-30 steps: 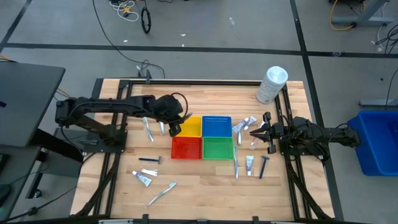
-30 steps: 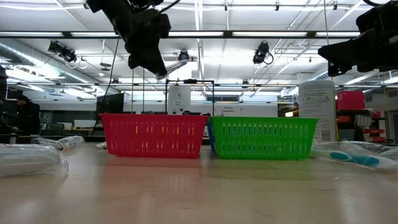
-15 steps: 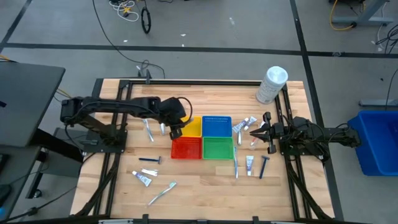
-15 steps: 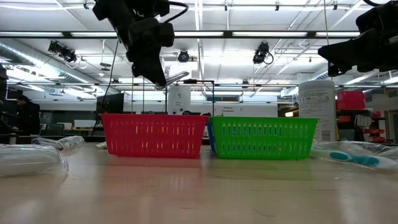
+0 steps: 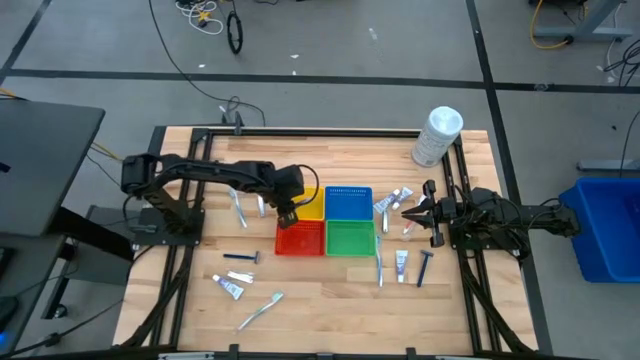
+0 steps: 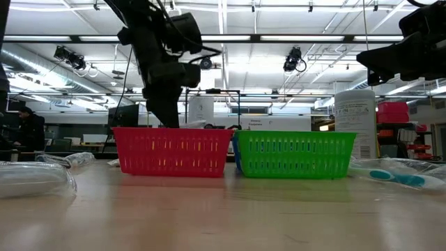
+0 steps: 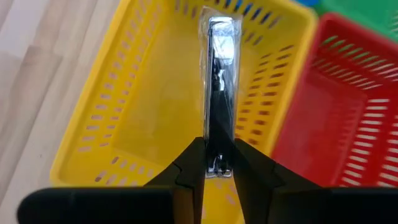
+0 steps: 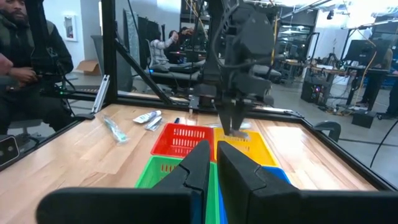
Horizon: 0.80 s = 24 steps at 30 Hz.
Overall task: Pick & Place Travel size toiletries
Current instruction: Put the top left nail cutter into the yellow bin
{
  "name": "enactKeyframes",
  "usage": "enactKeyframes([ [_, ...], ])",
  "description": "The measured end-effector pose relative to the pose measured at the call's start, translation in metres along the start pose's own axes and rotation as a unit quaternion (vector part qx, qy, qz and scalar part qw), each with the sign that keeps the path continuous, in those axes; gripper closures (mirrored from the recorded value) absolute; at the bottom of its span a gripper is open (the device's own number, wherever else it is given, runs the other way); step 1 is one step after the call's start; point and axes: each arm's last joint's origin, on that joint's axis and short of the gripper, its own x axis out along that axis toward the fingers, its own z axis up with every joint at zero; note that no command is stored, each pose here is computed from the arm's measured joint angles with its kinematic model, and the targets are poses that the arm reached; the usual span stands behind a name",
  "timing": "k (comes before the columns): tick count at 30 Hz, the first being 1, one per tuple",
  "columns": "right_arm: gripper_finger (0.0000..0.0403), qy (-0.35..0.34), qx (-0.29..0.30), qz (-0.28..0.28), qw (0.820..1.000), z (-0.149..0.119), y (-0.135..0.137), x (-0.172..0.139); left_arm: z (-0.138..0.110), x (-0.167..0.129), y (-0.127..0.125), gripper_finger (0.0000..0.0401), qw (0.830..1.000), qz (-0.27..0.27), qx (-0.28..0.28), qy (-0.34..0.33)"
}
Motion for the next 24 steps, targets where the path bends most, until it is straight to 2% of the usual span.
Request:
enactKeyframes([
  [8, 0.0362, 0.000, 0.000, 0.000, 1.000, 0.000, 0.000, 0.000, 0.002, 0.003, 0.011, 0.0329, 1.000, 0.010, -0.017, 0.000],
  [16, 0.0362, 0.000, 0.000, 0.000, 1.000, 0.000, 0.000, 0.000, 0.003, 0.003, 0.013, 0.0330, 0.999, 0.006, -0.032, -0.001],
  [24, 0.0361, 0.000, 0.000, 0.000, 1.000, 0.000, 0.000, 0.000, 0.001, 0.021, 0.014, 0.0328, 0.999, -0.005, -0.045, 0.026],
])
